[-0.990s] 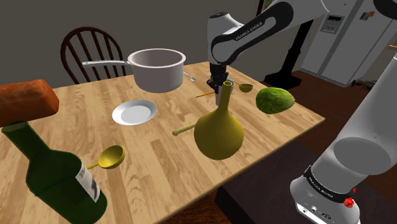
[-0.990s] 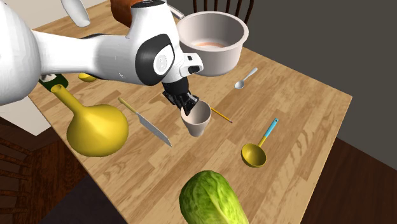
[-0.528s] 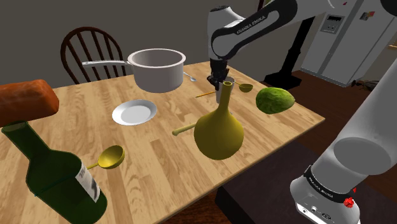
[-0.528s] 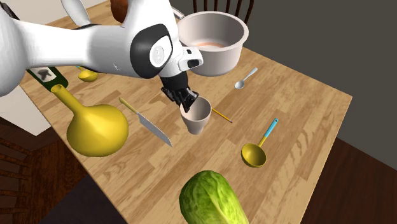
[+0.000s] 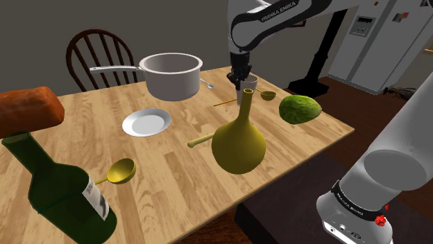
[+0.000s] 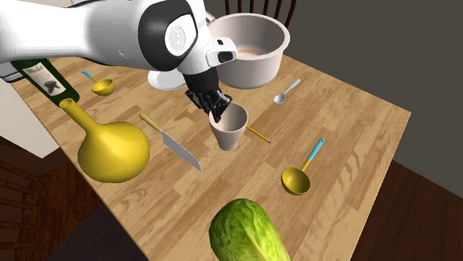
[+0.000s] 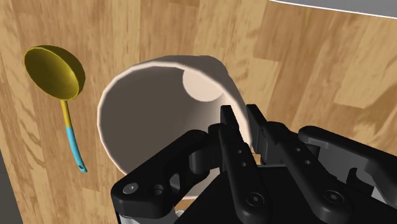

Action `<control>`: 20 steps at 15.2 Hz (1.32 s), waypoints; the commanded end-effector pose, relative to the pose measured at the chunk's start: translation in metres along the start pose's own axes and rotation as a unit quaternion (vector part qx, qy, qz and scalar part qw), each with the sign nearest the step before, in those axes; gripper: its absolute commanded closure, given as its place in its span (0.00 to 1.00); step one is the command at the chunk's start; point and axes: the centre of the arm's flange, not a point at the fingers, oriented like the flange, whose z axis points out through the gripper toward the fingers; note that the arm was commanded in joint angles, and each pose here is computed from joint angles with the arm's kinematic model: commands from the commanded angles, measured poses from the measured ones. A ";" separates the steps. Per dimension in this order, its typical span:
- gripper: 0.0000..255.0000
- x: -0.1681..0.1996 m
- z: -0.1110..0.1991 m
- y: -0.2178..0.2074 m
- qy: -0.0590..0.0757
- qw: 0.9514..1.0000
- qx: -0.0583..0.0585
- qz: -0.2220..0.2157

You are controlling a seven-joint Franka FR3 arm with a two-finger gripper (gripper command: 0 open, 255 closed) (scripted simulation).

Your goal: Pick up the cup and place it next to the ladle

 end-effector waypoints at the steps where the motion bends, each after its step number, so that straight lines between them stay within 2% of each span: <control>1: 1.00 0.000 -0.011 0.002 0.000 1.000 0.000 0.000; 20: 1.00 0.000 -0.109 0.020 0.000 1.000 0.000 0.000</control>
